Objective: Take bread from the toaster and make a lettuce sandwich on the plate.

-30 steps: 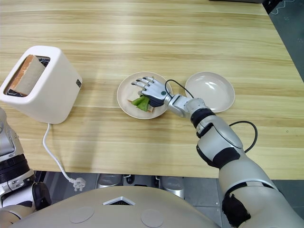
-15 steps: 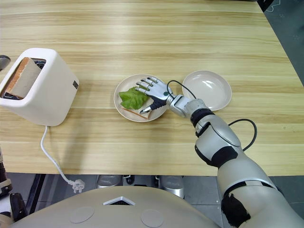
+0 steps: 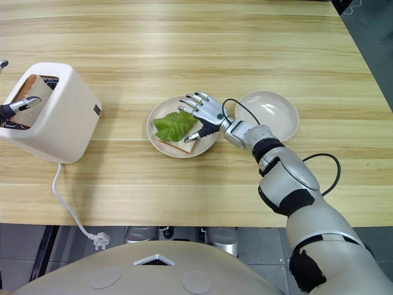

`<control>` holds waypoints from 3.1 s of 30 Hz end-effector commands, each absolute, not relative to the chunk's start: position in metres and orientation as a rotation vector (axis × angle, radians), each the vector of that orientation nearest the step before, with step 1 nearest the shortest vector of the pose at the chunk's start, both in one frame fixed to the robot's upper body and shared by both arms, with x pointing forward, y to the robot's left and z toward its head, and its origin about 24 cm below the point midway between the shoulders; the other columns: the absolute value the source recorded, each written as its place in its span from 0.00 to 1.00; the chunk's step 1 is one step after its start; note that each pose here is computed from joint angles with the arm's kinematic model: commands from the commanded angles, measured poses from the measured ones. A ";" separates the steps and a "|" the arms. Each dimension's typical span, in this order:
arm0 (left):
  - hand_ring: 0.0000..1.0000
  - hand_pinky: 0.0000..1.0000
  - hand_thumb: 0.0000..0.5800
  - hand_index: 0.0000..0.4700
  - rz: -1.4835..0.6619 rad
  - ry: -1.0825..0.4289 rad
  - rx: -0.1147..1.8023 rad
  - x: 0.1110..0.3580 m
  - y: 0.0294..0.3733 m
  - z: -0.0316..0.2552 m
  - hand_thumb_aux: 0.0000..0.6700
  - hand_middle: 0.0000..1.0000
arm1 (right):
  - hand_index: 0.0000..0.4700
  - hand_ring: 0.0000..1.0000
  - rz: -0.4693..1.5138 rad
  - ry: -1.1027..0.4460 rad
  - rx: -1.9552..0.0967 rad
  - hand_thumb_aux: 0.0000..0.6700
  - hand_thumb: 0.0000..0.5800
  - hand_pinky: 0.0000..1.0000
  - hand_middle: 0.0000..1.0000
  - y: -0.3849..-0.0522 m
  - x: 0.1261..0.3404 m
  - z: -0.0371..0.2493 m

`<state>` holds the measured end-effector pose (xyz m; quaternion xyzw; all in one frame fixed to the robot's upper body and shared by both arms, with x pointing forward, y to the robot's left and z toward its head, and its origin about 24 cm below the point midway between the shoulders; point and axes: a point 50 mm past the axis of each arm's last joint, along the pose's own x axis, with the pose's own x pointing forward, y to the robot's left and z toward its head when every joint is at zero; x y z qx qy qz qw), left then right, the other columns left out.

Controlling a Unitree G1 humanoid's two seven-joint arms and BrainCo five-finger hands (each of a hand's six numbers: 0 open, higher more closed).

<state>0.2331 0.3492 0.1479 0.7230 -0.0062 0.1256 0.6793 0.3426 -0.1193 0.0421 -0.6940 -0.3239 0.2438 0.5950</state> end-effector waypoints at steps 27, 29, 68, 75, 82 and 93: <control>1.00 1.00 1.00 0.98 0.314 -0.720 1.175 0.256 0.279 0.225 1.00 1.00 | 0.00 0.00 0.272 -0.764 -1.390 0.00 0.00 0.00 0.00 -0.159 0.348 0.085; 1.00 1.00 1.00 0.98 0.232 -0.748 1.028 0.261 0.262 0.225 1.00 1.00 | 0.00 0.00 0.266 -0.764 -1.385 0.00 0.00 0.00 0.00 -0.160 0.348 0.085; 1.00 1.00 1.00 0.98 -0.343 0.094 0.049 0.295 0.100 0.002 1.00 1.00 | 0.00 0.00 0.089 -0.635 -1.439 0.00 0.00 0.00 0.00 -0.199 0.352 0.088; 1.00 1.00 1.00 0.98 -0.312 0.084 0.100 0.299 0.104 0.001 1.00 1.00 | 0.00 0.00 0.310 -0.773 -1.434 0.00 0.00 0.00 0.00 -0.174 0.338 0.080; 1.00 1.00 1.00 0.98 -0.297 0.074 0.127 0.300 0.100 -0.002 1.00 1.00 | 0.00 0.00 0.689 -0.833 -1.448 0.00 0.00 0.00 0.00 -0.145 0.306 0.055; 1.00 1.00 1.00 0.98 -0.300 0.052 0.105 0.303 0.096 0.000 1.00 1.00 | 0.00 0.00 0.949 -0.756 -1.409 0.00 0.00 0.00 0.00 -0.136 0.277 0.048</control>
